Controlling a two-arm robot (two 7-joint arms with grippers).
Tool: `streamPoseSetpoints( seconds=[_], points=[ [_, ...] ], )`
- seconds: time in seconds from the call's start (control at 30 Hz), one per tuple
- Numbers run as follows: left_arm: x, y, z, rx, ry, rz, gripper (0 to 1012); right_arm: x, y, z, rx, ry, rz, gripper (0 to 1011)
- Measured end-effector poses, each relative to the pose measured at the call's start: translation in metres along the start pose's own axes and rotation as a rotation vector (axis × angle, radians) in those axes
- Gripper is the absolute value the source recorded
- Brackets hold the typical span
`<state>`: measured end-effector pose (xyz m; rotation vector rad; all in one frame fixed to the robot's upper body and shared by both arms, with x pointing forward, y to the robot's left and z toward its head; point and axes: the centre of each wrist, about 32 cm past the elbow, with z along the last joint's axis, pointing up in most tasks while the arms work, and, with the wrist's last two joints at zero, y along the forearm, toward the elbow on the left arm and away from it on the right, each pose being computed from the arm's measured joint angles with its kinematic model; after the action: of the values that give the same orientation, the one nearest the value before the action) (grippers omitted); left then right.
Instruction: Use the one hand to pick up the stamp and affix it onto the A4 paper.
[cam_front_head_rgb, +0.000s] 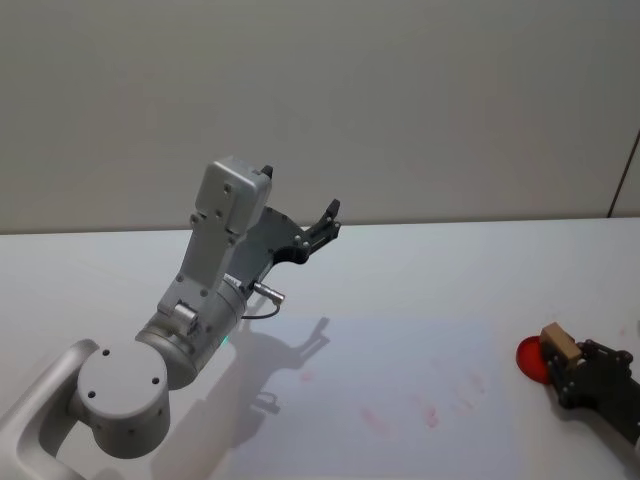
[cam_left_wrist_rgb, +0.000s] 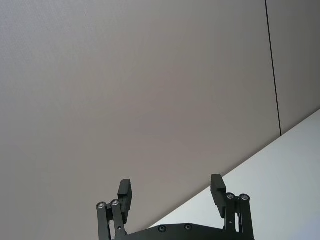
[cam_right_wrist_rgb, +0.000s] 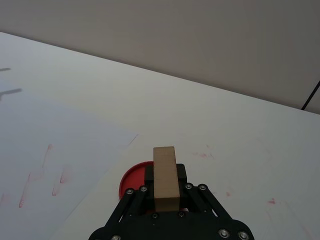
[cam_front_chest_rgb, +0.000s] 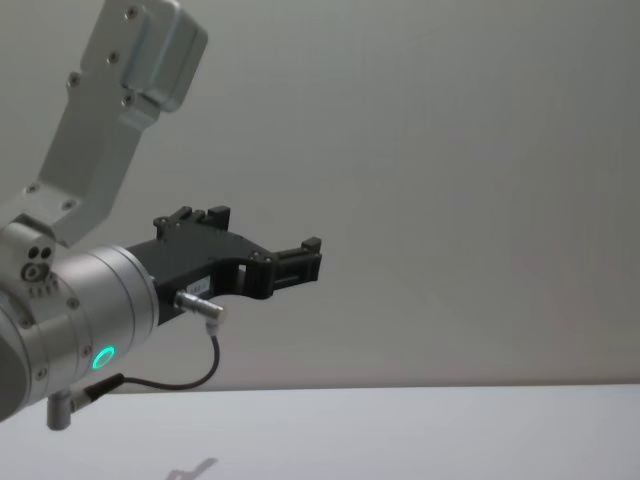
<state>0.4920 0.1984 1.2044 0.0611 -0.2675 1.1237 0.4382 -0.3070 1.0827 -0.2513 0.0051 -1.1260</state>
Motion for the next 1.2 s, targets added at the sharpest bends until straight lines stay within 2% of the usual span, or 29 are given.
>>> streamPoseSetpoints(
  seconds=[0.07, 0.17, 0.4, 0.43, 0.5, 0.6, 0.63, 0.73, 0.83, 0.97, 1.2],
  points=[
    [0.0000, 0.0000, 0.0000, 0.000, 0.000, 0.000, 1001, 0.000, 0.000, 0.000, 0.000, 0.000, 0.001, 222],
    [0.0000, 0.0000, 0.0000, 0.000, 0.000, 0.000, 1001, 0.000, -0.001, -0.001, 0.000, 0.000, 0.003, 276],
    [0.0000, 0.0000, 0.0000, 0.000, 0.000, 0.000, 1001, -0.001, -0.001, -0.002, 0.002, 0.000, 0.006, 530],
    [0.0000, 0.0000, 0.0000, 0.000, 0.000, 0.000, 1001, -0.001, -0.001, -0.002, 0.002, 0.000, 0.006, 530],
    [0.0000, 0.0000, 0.0000, 0.000, 0.000, 0.000, 1001, -0.001, -0.001, -0.002, 0.005, 0.004, 0.006, 624],
    [0.0000, 0.0000, 0.0000, 0.000, 0.000, 0.000, 1001, -0.001, -0.001, -0.002, 0.008, 0.008, 0.005, 683],
    [0.0000, 0.0000, 0.0000, 0.000, 0.000, 0.000, 1001, -0.001, -0.001, -0.002, 0.010, 0.012, 0.005, 750],
    [0.0000, 0.0000, 0.0000, 0.000, 0.000, 0.000, 1001, -0.002, -0.001, -0.001, 0.016, 0.017, 0.003, 803],
    [0.0000, 0.0000, 0.0000, 0.000, 0.000, 0.000, 1001, -0.002, -0.001, 0.003, 0.034, 0.028, 0.000, 927],
    [0.0000, 0.0000, 0.0000, 0.000, 0.000, 0.000, 1001, -0.003, -0.001, 0.008, 0.055, 0.042, -0.006, 1000],
    [0.0000, 0.0000, 0.0000, 0.000, 0.000, 0.000, 1001, -0.005, -0.003, 0.014, 0.081, 0.058, -0.024, 1001]
  ],
)
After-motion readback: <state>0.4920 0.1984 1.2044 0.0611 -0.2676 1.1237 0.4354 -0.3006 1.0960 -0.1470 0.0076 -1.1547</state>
